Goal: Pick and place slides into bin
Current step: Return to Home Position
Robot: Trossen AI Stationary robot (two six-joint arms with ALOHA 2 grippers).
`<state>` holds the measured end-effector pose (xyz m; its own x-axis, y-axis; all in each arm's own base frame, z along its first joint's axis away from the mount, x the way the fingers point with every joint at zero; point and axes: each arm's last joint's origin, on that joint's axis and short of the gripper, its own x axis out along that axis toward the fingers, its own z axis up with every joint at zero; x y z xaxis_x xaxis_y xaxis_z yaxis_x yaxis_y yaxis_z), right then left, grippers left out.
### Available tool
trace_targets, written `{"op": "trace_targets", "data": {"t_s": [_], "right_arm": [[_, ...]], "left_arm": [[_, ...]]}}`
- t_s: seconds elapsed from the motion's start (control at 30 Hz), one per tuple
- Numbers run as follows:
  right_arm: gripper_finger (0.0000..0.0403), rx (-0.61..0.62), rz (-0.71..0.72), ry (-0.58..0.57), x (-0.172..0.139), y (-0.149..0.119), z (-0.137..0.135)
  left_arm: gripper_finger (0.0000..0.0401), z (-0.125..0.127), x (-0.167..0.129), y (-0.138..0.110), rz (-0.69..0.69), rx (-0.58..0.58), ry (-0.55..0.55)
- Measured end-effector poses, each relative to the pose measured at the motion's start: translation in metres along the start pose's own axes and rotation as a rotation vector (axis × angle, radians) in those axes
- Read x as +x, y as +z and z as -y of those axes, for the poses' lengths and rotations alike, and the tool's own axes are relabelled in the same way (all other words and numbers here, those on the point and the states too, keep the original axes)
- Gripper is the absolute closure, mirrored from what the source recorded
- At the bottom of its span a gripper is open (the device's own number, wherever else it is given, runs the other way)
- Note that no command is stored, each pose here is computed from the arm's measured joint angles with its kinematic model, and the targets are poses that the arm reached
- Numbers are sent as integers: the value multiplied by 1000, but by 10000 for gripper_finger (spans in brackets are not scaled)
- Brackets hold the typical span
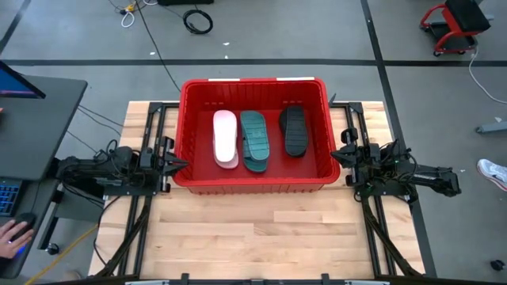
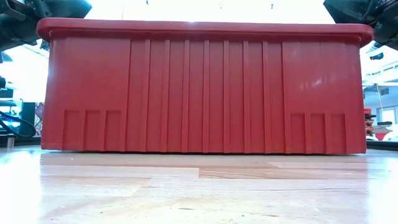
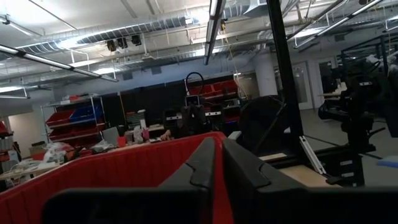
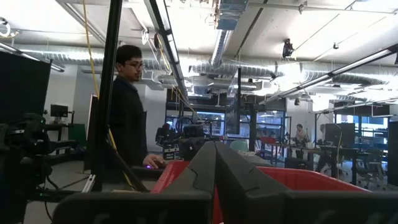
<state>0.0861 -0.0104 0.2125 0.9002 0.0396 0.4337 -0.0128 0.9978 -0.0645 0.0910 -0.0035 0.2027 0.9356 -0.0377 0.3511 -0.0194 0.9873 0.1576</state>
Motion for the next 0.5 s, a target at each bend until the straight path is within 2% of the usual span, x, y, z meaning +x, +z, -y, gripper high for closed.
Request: {"op": "trace_targets", "data": {"t_s": [0.5], "right_arm": [[389,0,0,0,0,0,0]], "left_arm": [[376,0,0,0,0,0,0]]}}
